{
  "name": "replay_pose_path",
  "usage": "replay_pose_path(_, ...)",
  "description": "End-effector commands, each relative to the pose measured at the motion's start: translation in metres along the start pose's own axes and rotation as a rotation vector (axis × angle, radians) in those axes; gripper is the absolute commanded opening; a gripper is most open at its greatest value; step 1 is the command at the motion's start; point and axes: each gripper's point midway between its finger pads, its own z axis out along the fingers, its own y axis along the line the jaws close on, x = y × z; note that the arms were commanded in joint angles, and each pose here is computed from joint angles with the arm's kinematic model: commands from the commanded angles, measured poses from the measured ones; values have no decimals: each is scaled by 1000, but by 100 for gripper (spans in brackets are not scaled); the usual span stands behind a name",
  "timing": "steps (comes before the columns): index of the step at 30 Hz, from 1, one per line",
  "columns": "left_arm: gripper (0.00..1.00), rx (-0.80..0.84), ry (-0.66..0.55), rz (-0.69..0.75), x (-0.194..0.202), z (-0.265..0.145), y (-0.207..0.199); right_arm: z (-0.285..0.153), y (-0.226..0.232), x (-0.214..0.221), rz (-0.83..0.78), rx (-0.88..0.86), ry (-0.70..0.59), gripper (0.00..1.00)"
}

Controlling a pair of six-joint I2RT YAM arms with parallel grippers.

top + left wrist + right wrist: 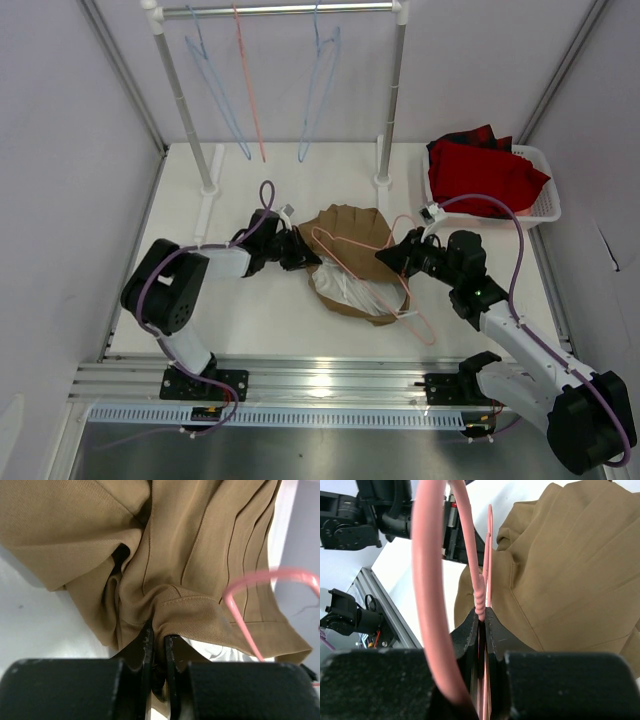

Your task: Place the skirt on the hanger

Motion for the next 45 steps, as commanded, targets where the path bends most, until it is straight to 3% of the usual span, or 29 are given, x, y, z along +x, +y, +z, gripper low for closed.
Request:
replay_pose_path(1,0,67,-5,-72,-8,4,-7,-2,22,-23,-58,-74,-49,0)
replay_pose_path(13,0,-7,18,-151,-22,17,9,0,12,-2,-56,-43,2,0)
replay_pose_path(24,8,-2,36,-82,-12,3,7,24,-42,5,-65,135,24,0)
replay_pose_path(31,11,-85,22,-6,-1,-14,24,26,-53,-11,-62,194,-49,0)
replay_pose_path(38,25,-117,5,39,5,-24,30,26,-59,-21,-64,227,-85,0)
replay_pose_path(45,38,-102,-26,148,-1,-31,10,35,-62,-23,-66,227,-69,0)
